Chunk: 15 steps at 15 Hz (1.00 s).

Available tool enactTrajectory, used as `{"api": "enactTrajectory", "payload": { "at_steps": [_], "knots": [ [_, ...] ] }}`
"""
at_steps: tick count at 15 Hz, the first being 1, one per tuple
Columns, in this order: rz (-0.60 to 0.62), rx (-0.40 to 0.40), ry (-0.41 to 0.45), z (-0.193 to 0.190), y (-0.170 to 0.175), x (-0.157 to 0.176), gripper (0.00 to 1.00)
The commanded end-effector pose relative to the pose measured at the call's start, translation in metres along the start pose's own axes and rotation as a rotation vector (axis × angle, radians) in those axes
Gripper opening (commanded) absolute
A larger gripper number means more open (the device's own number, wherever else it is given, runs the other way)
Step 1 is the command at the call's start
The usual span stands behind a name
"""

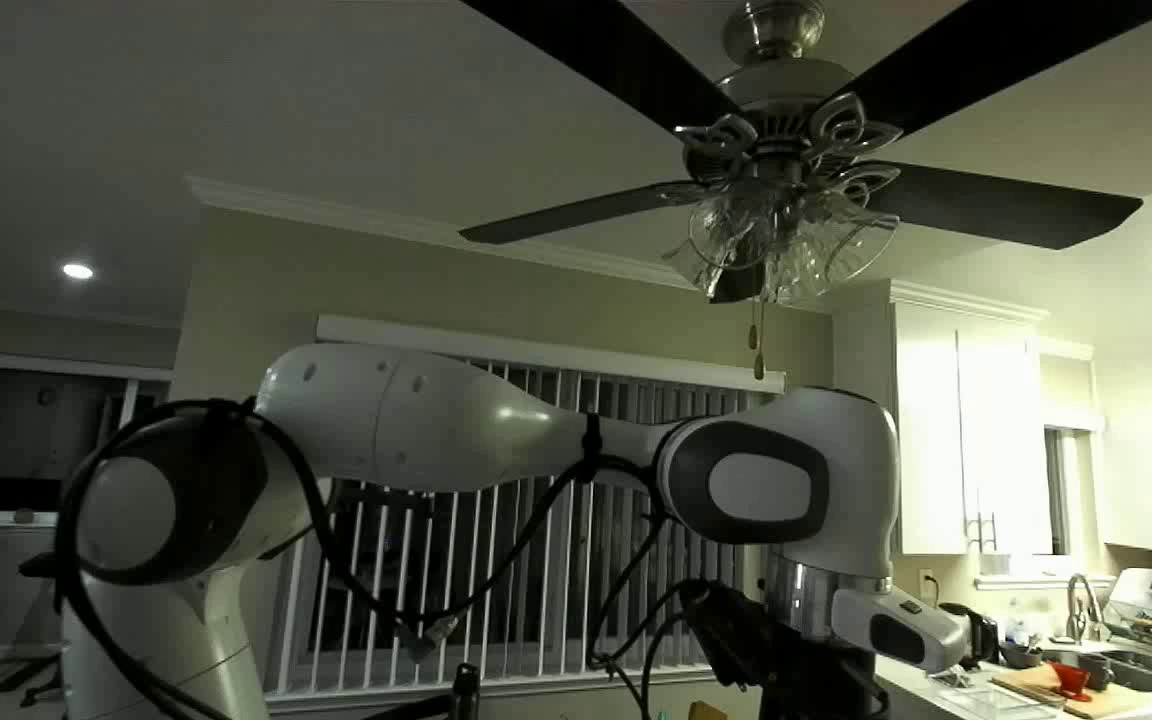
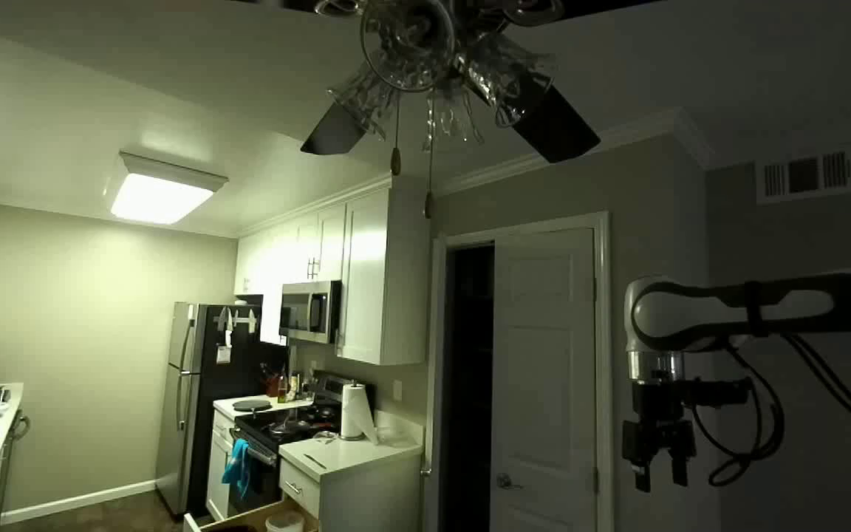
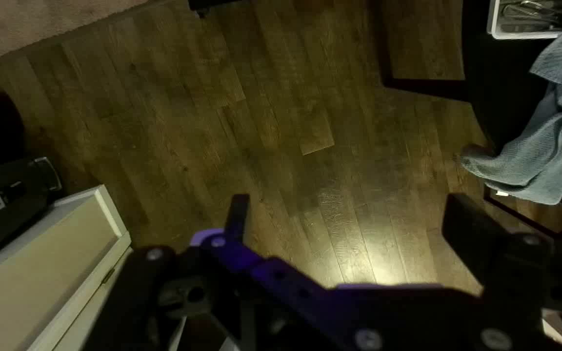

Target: Turn on the ceiling lights

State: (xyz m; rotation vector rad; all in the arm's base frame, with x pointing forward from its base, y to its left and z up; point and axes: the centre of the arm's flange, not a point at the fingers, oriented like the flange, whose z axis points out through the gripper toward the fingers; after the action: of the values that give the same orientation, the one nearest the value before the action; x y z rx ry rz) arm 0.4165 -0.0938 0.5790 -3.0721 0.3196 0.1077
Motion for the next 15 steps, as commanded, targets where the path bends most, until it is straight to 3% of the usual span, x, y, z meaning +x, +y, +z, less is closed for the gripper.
{"api": "enactTrajectory", "payload": {
  "at_steps": [1,7,15],
  "knots": [
    [0.000,0.000,0.000,0.000,0.000,0.000,1.00],
    [-0.026,0.019,0.020,-0.003,-0.006,-0.004,1.00],
    [-0.254,0.066,0.382,-0.053,-0.077,-0.058,1.00]
  ]
}}
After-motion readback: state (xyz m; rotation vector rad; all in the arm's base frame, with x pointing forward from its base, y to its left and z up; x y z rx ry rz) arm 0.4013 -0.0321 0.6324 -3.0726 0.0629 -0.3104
